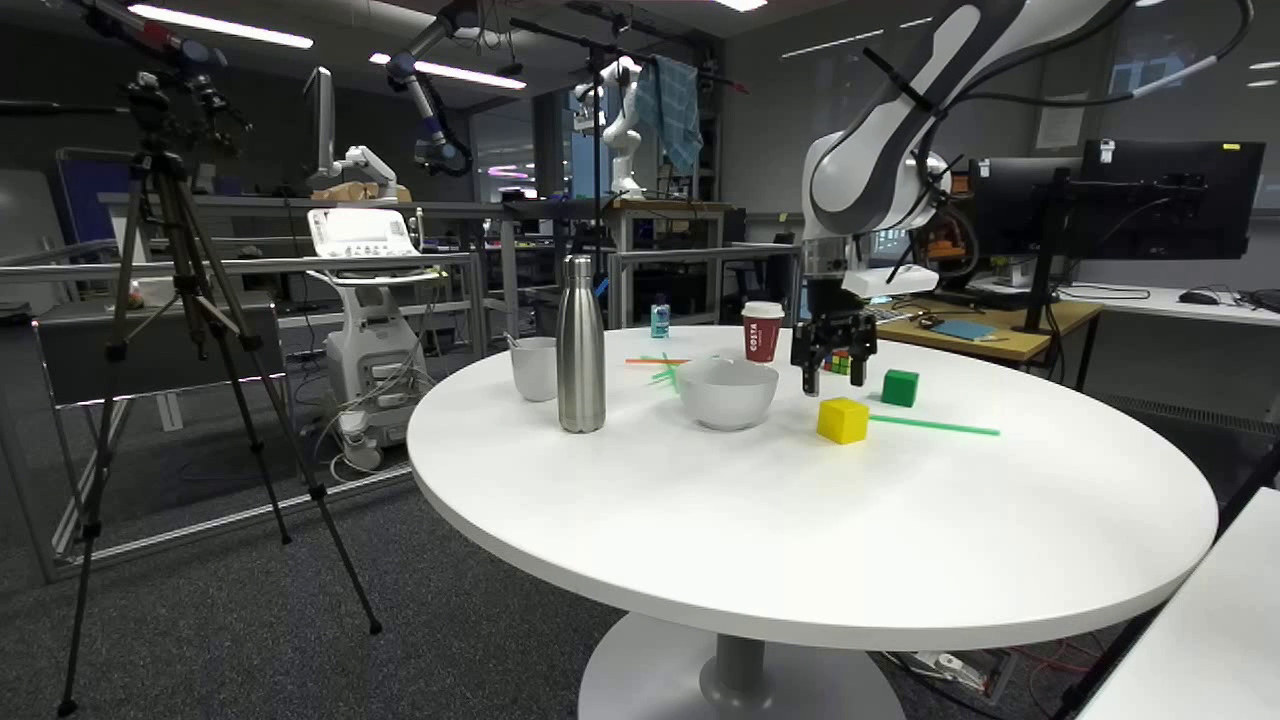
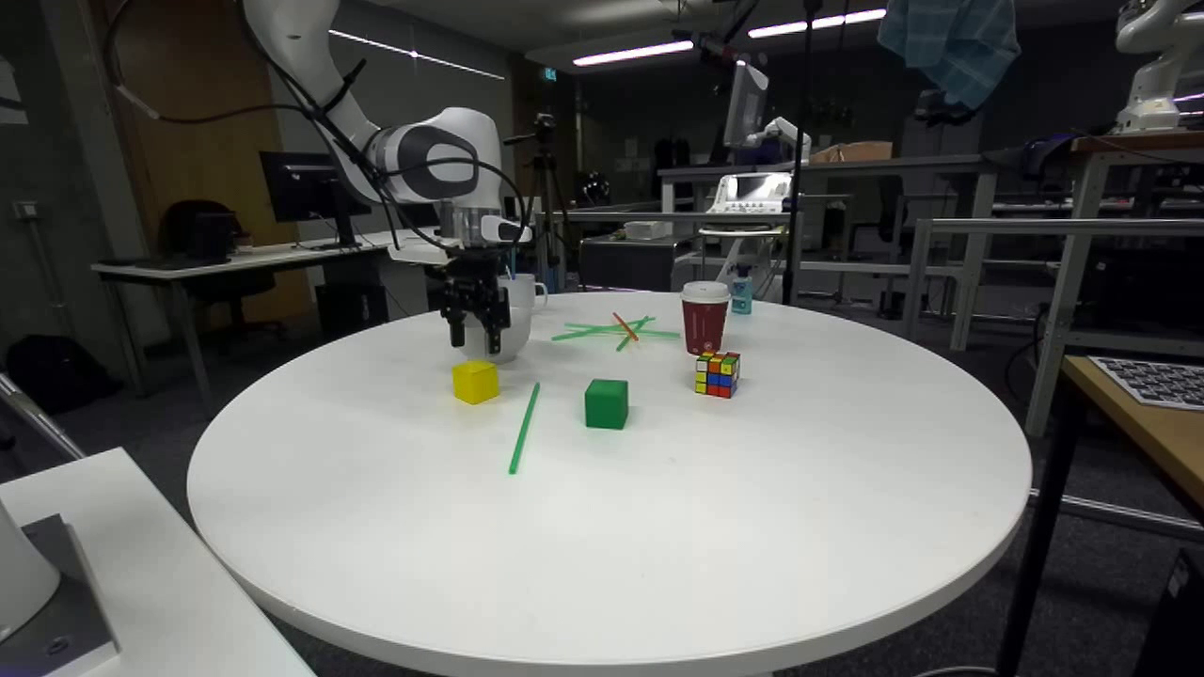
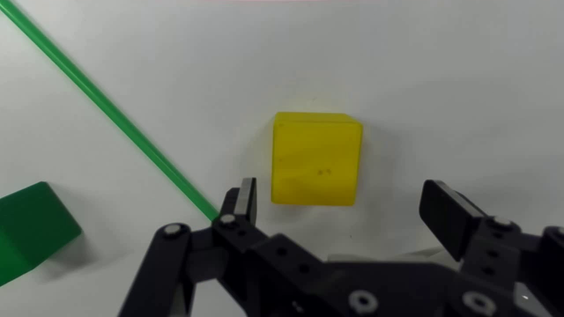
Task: Move the yellow block to the right
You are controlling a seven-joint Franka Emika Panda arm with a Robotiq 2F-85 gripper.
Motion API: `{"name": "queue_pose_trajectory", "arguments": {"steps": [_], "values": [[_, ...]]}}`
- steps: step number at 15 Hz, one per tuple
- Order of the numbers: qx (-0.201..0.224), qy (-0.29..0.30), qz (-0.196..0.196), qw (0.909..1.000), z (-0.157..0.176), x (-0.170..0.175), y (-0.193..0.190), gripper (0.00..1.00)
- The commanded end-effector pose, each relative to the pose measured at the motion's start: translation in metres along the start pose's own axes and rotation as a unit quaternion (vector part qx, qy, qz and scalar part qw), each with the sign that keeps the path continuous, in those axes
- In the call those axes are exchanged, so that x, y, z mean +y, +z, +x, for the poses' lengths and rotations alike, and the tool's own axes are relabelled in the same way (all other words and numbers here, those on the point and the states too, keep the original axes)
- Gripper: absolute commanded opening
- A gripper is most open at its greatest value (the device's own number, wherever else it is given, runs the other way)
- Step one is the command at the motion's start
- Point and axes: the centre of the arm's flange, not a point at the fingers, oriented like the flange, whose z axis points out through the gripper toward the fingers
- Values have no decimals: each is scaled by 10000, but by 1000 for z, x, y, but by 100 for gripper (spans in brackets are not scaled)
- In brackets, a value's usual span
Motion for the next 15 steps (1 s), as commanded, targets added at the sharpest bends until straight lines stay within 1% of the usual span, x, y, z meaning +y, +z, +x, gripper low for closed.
{"name": "queue_pose_trajectory", "arguments": {"steps": [1, 5, 9, 11, 12, 13, 15], "values": [[-1, -20, -126, 9999, -11, -3, -14, 100], [80, -78, -170, 9998, -15, -3, -21, 100], [234, -103, -255, 9993, -20, -3, -43, 100], [282, -105, -237, 9993, -21, -3, -50, 100], [286, -108, -209, 9993, -21, -2, -51, 100], [309, -174, -139, 9993, -7, -3, -39, 100], [324, -172, -136, 9992, -7, -3, -41, 100]]}}
